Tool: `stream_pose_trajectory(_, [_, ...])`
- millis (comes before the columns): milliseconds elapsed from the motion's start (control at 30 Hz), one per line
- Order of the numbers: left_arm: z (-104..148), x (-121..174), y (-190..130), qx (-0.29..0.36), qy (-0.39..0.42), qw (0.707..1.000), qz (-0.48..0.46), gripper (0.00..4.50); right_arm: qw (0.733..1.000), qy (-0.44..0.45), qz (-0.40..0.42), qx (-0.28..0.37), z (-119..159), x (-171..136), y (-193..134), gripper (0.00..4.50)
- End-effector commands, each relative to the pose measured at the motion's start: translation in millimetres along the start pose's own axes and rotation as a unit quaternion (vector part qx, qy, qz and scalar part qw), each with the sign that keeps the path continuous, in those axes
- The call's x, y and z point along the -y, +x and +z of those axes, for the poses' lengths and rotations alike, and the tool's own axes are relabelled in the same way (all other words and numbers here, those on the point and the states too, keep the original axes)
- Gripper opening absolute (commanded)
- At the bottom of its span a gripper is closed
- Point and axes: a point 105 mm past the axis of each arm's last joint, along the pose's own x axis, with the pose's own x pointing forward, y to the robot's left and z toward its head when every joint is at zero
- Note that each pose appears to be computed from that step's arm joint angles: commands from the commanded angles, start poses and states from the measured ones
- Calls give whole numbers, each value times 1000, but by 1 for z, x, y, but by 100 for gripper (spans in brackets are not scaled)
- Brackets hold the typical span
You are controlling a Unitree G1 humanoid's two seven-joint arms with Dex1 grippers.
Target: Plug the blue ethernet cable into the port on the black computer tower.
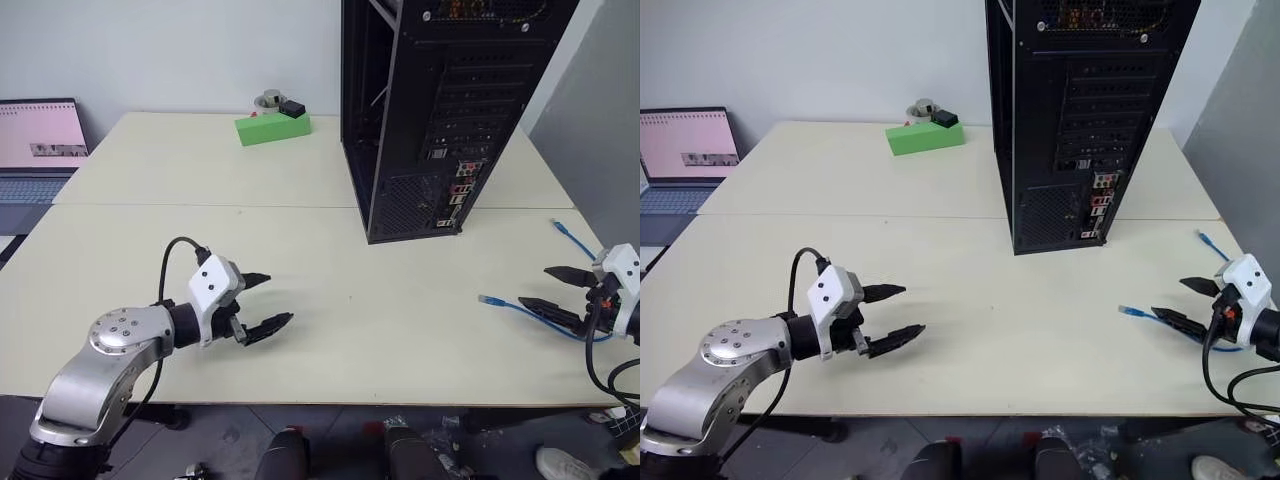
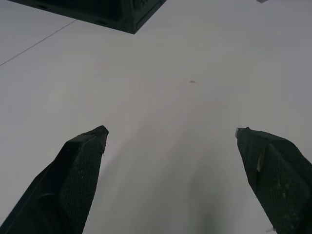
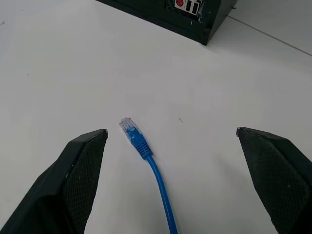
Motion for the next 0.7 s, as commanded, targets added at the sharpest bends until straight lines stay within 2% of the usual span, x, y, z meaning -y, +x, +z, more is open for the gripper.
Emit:
stream_pose_trajectory(33, [9, 5, -1, 5, 34, 999, -18, 450, 1000, -17, -6, 17, 13, 0, -4, 450])
stream_pose_trajectory(400, [14, 9, 3, 8, 44, 998, -31, 450, 1000, -28, -3, 2, 14, -2, -10, 450])
stream_pose_trajectory(700, [25, 26, 29, 30, 67, 992, -101, 450, 999, -42, -13, -29, 8, -7, -26, 450])
